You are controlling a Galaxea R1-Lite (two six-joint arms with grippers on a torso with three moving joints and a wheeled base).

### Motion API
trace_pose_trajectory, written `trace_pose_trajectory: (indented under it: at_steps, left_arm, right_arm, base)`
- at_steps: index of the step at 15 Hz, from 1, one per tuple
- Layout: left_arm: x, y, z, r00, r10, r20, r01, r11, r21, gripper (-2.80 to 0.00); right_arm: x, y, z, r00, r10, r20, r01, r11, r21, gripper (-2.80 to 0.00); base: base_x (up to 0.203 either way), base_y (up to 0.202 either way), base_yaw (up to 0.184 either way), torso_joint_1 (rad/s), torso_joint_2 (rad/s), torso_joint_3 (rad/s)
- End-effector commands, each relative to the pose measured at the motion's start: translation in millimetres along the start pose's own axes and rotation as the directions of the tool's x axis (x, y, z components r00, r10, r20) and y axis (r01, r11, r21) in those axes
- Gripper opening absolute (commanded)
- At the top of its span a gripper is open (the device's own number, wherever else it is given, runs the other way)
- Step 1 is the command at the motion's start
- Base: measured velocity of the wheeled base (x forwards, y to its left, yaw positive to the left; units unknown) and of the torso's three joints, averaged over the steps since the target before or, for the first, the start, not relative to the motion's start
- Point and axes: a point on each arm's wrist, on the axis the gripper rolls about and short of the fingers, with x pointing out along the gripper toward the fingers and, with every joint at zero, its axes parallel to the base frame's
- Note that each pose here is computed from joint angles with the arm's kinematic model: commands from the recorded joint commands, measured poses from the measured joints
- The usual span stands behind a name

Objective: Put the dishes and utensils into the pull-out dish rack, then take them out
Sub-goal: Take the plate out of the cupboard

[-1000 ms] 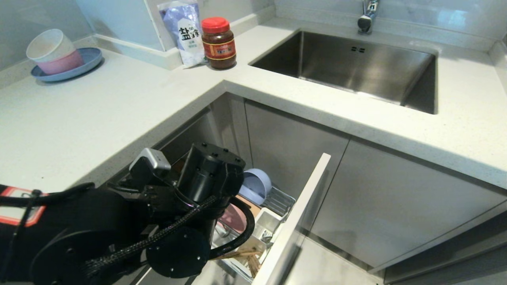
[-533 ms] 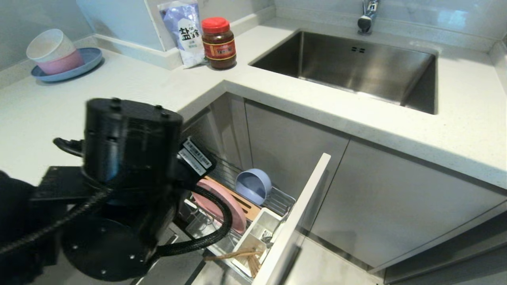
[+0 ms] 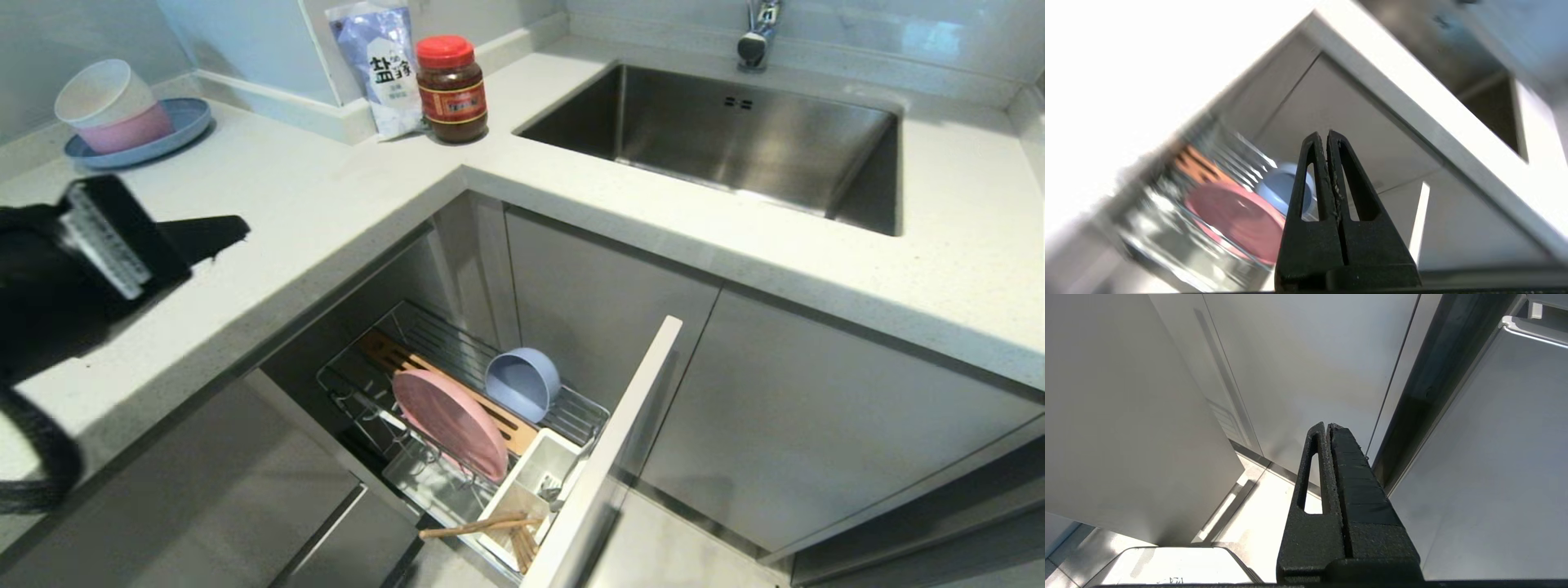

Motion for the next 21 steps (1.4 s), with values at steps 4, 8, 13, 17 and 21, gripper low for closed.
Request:
trace_pose_trajectory:
  at_steps: [4,8,13,17,21]
  left_arm:
    - [-99.5,37.8,25.9,0.951,-0.293,0.095,0.259,0.928,0.269,-2.80]
    - [-165.9,45.0,-4.1,0.941,-0.330,0.073,0.267,0.857,0.440,-2.80]
    - [-200.7,57.9,-53.0,0.992,-0.128,0.021,0.102,0.872,0.478,-2.80]
    - [-233.5,62.5,-86.8,0.983,-0.106,0.151,0.017,0.865,0.502,-2.80]
    - [-217.9,85.3,-132.6,0.999,-0.015,-0.038,0.031,0.886,0.462,-2.80]
  right_arm:
    - [-0.2,0.0,-0.5,1.000,0.001,0.002,-0.001,1.000,0.000,-2.80]
    - [-0.2,0.0,-0.6,1.000,0.000,0.002,0.000,1.000,0.000,-2.80]
    - [-0.2,0.0,-0.4,1.000,0.000,0.003,0.000,1.000,0.000,-2.80]
    - [-0.2,0.0,-0.4,1.000,0.001,0.003,-0.001,1.000,0.000,-2.80]
    - [-0.2,0.0,-0.5,1.000,0.000,0.003,0.000,1.000,0.000,-2.80]
  base:
    - [0.000,0.000,0.000,0.000,0.00,0.000]
    - [0.000,0.000,0.000,0.000,0.00,0.000]
    - [0.000,0.000,0.000,0.000,0.00,0.000]
    - [0.000,0.000,0.000,0.000,0.00,0.000]
    - [0.000,0.000,0.000,0.000,0.00,0.000]
